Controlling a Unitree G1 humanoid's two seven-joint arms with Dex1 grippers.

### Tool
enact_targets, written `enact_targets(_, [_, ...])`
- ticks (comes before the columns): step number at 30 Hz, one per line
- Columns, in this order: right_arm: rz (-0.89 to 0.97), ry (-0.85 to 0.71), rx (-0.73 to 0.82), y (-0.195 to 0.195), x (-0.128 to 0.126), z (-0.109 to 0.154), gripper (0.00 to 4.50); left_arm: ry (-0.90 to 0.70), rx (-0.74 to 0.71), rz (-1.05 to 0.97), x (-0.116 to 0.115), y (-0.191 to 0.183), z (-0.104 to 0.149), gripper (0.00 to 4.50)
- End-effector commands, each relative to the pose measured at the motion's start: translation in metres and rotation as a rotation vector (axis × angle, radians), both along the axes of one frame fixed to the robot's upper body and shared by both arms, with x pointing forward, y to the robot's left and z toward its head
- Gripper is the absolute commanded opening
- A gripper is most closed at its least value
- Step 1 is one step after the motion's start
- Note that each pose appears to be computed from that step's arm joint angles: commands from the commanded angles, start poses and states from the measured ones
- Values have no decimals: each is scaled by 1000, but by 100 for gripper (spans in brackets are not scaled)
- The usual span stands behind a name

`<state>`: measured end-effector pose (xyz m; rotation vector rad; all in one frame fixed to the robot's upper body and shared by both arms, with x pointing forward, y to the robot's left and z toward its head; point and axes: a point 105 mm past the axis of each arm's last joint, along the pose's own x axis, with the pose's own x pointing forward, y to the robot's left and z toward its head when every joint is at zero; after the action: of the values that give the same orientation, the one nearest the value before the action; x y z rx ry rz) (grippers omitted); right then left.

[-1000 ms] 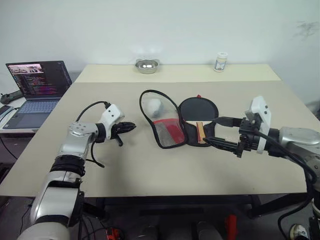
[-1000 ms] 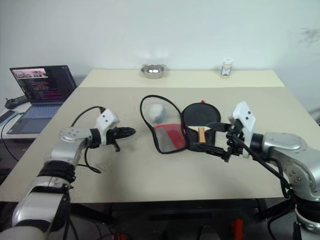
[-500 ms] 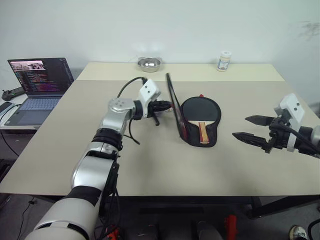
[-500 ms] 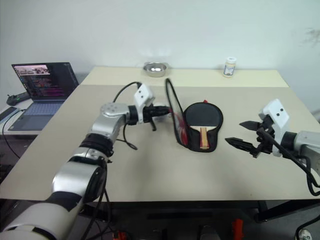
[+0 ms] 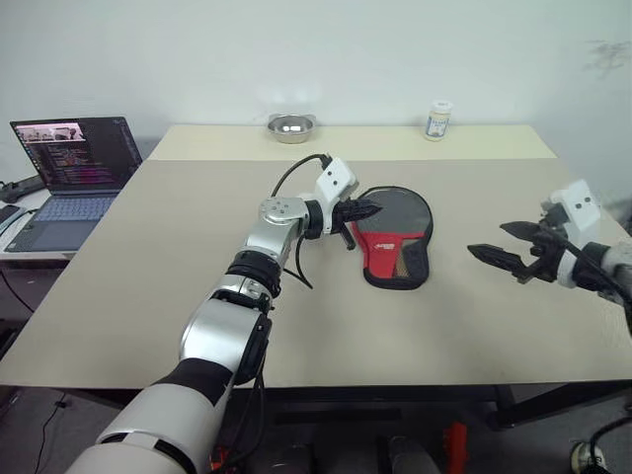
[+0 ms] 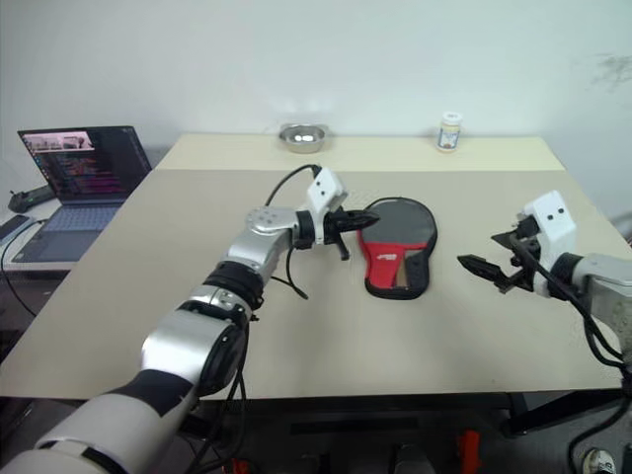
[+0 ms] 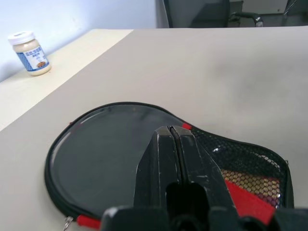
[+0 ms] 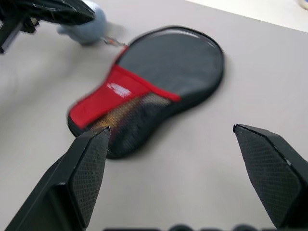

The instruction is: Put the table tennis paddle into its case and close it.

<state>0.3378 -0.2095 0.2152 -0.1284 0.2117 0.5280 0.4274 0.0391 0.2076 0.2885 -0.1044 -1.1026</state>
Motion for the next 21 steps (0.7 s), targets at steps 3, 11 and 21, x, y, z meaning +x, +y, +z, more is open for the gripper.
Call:
enact_targets(3, [-191,11,73,-10,36,-17,450,-6,-89,-58,-15,35,15,2])
enact_targets(11, [-126,68,27,21,61,-42,450,25,-138,-108,-53,78,37,2])
enact_targets(21, [-126,119,12,32,93,-68,450,20,-116,-39,-66,96,36,2])
